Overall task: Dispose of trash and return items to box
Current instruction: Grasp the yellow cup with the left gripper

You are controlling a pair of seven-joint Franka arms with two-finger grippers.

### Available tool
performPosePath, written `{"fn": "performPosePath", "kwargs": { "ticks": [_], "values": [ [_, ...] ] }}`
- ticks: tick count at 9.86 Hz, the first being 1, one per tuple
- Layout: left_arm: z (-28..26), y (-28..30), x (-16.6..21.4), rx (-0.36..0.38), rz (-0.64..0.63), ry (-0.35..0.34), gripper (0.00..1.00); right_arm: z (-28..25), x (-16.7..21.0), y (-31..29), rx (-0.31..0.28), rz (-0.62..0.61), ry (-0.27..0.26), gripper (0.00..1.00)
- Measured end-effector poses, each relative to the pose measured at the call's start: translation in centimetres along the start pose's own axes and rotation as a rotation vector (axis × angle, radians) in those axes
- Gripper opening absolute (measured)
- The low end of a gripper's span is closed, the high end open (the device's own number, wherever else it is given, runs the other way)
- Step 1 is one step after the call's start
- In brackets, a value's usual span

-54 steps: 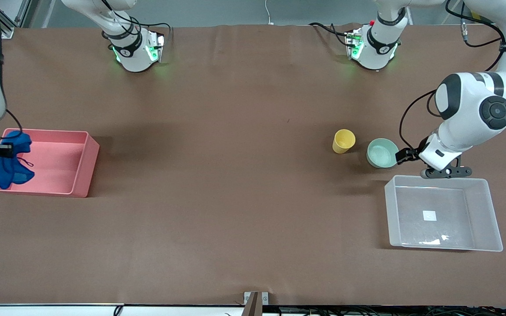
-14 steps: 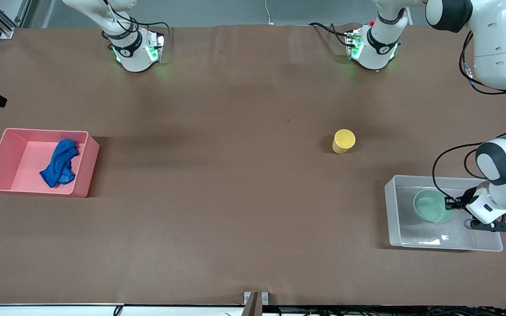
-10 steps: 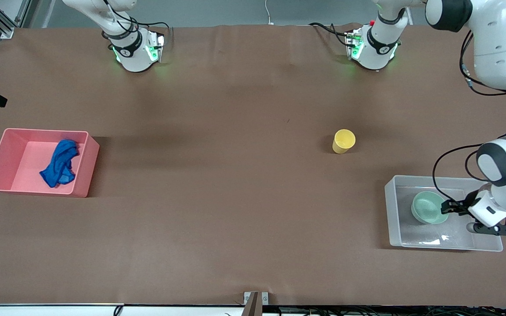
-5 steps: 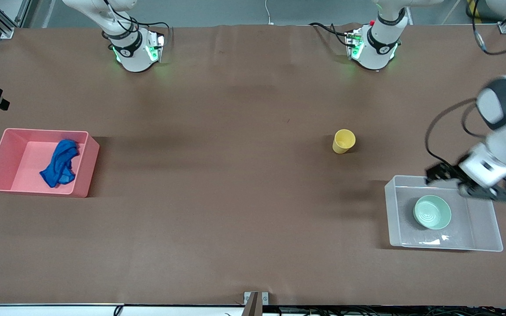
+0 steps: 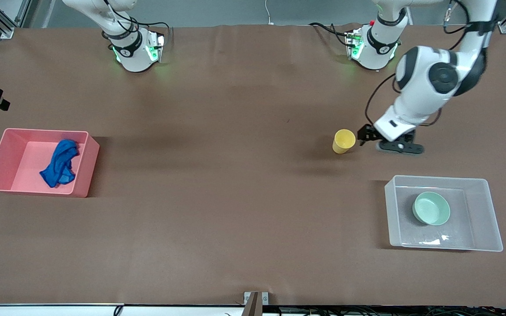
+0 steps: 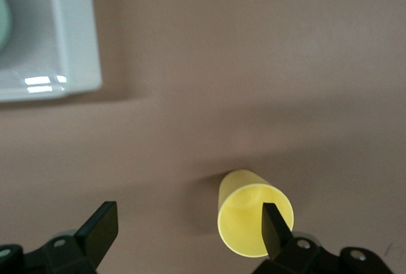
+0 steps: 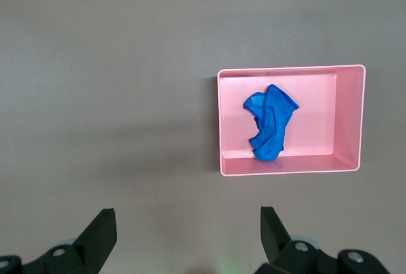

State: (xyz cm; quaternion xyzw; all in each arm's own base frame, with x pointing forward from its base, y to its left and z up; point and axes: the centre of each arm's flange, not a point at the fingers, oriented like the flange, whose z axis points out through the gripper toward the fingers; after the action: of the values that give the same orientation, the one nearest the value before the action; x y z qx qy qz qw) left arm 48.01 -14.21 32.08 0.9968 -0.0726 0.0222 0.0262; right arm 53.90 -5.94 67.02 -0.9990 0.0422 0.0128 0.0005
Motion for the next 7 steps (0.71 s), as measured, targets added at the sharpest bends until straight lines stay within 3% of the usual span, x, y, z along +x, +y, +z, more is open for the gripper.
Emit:
{"fn": "performPosePath", "kwargs": {
  "ticks": [4, 5, 6, 7],
  "values": [
    [6.8, 0.7, -2.0, -0.021, 0.012, -0.074, 0.89, 0.0, 0.0, 0.1, 0.0, 0.001, 0.0, 1.0],
    [7.7, 0.9, -2.3, -0.025, 0.016, -0.094, 0.8, 0.0, 0.0, 0.1, 0.0, 0.001, 0.0, 1.0],
    [8.3, 1.0, -2.6, -0.026, 0.018, -0.108, 0.77, 0.0, 0.0, 0.1, 0.0, 0.002, 0.0, 1.0],
    [8.8, 1.0, -2.8, -0.027, 0.018, -0.119, 0.61, 0.0, 0.0, 0.1, 0.0, 0.002, 0.0, 1.0]
  ]
}}
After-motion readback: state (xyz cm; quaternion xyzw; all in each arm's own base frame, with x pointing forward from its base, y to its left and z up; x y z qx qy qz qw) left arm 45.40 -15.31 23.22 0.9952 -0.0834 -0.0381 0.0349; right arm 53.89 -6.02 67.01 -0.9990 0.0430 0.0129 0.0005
